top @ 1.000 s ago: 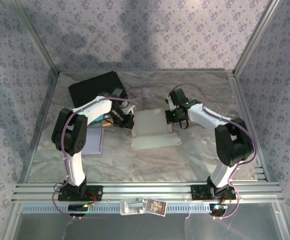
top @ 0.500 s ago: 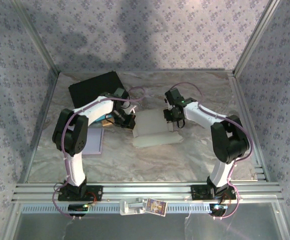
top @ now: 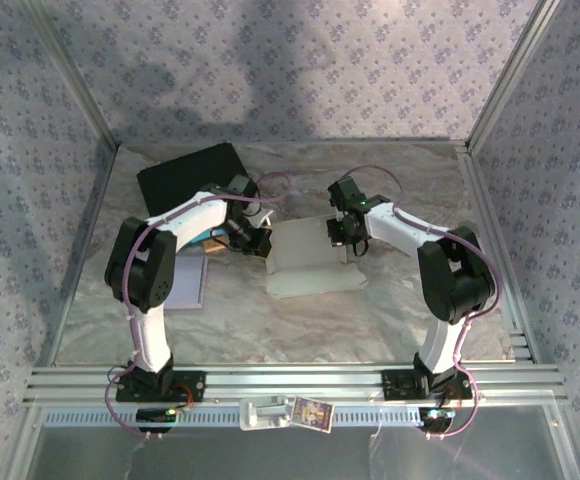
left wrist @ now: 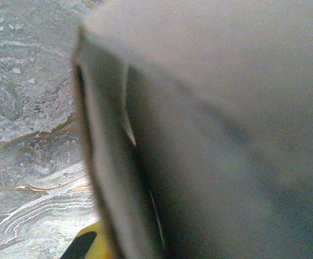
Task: Fold the paper box
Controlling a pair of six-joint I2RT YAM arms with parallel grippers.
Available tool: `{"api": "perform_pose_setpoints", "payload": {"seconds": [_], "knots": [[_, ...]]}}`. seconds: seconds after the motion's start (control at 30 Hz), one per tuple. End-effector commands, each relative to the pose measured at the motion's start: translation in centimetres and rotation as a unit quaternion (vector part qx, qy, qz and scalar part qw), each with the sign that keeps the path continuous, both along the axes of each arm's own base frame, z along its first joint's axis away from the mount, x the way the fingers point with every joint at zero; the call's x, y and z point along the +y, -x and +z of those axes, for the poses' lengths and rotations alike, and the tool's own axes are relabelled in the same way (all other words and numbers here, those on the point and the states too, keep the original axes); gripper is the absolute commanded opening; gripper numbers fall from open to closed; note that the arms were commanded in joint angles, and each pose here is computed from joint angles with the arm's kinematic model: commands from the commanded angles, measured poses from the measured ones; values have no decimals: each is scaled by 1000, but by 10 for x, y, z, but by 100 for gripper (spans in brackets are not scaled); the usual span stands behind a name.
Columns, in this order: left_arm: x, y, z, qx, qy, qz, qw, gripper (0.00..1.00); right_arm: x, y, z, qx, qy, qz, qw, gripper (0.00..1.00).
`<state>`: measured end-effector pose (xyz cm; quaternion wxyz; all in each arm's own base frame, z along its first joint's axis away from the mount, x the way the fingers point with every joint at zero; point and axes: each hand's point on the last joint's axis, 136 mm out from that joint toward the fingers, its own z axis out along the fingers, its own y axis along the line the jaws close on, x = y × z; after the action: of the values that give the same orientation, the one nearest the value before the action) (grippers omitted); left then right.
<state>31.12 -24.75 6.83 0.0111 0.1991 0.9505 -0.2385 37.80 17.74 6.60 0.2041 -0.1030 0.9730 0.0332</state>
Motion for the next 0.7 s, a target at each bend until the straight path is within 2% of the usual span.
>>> {"api": "perform_pose_setpoints", "payload": {"seconds": [0.0, 0.17, 0.27, 0.37, 0.57, 0.67], "knots": [[-7, -3, 10, -8, 6, -9, 1000, 0, -14, -2, -1, 5, 35, -33, 999, 9], [-6, -5, 7, -8, -9, 3, 1000, 0, -34, 5, -3, 14, 117, -96, 988, 0], [-4, -7, 5, -10, -15, 18, 1000, 0, -42, 15, 5, 8, 183, -137, 974, 0], [-5, -9, 3, -12, -16, 35, 999, 0, -37, 26, 9, 6, 223, -146, 964, 0], [-9, -16, -7, -15, -5, 90, 996, 0, -20, 33, 3, 17, 184, -113, 976, 0], [-13, -22, -12, -22, 5, 116, 993, 9, -17, 33, 6, 3, 166, -100, 981, 0]]}}
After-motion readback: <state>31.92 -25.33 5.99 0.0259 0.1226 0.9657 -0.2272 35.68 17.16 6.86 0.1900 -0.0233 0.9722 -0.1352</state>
